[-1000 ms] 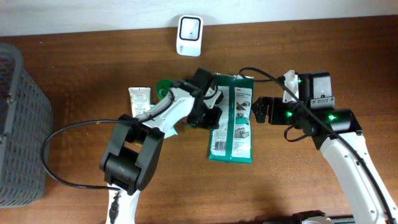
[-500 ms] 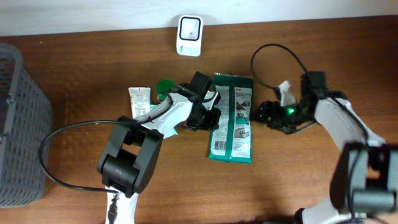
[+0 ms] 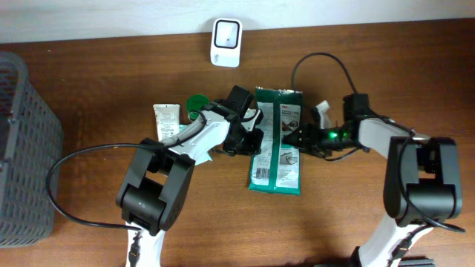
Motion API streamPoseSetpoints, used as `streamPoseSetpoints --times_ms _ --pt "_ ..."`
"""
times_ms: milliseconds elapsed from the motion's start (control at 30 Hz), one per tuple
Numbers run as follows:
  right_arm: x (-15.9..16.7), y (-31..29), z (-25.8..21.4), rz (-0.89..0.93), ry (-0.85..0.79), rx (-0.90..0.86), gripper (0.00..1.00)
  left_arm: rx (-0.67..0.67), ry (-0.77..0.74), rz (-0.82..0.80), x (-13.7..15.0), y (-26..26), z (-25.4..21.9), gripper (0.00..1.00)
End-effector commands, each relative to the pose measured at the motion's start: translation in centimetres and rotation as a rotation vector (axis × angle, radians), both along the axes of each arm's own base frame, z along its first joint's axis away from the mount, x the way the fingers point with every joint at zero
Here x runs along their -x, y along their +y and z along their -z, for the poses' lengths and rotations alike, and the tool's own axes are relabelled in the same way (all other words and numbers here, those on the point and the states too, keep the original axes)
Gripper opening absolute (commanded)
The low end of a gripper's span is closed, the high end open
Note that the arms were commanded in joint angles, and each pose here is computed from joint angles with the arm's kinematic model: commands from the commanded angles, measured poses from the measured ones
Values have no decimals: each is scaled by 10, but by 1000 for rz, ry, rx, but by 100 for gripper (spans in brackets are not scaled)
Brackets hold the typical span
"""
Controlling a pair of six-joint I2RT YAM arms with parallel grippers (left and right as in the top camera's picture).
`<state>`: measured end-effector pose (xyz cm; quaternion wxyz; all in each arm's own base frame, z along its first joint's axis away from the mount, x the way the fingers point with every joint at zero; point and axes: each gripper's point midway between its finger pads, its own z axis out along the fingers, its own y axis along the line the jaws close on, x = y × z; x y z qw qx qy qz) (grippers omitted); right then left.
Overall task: Scan the item barcode
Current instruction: 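Grasp the glove packet with the right gripper and lift it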
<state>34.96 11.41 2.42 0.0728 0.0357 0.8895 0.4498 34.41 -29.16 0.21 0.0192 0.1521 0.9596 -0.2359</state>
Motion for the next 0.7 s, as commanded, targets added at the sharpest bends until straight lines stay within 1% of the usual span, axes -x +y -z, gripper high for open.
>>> streamPoseSetpoints --times_ms 0,33,133,200,267,300,333,400,467,533,600,667 --pt "13 20 25 4 109 40 64 -61 7 -24 3 14 11 0" --pt "11 25 25 -1 101 38 61 -61 7 -24 3 14 11 0" --pt "6 30 24 -2 81 35 45 -61 7 -24 3 14 11 0" --pt "4 26 23 8 75 33 38 -61 7 -24 3 14 11 0" --pt "3 23 23 16 76 29 24 -61 6 -24 3 14 11 0" --pt "3 23 22 18 76 26 8 -61 6 -24 3 14 10 0" --pt "2 23 22 17 74 23 4 -60 4 -24 3 13 10 0" --pt "2 26 16 1 53 5 4 -47 -20 -27 -2 11 -3 0" --pt "-3 25 -2 -4 2 -15 4 -17 -68 -36 -13 9 -32 0" --pt "-8 23 -25 -2 -39 -39 4 9 -127 -43 -24 13 -68 0" --pt "-11 22 -50 0 -79 -65 4 6 -192 -62 -36 23 -101 0" --pt "-9 23 -77 -5 -120 -95 4 17 -278 -72 -46 33 -148 0"
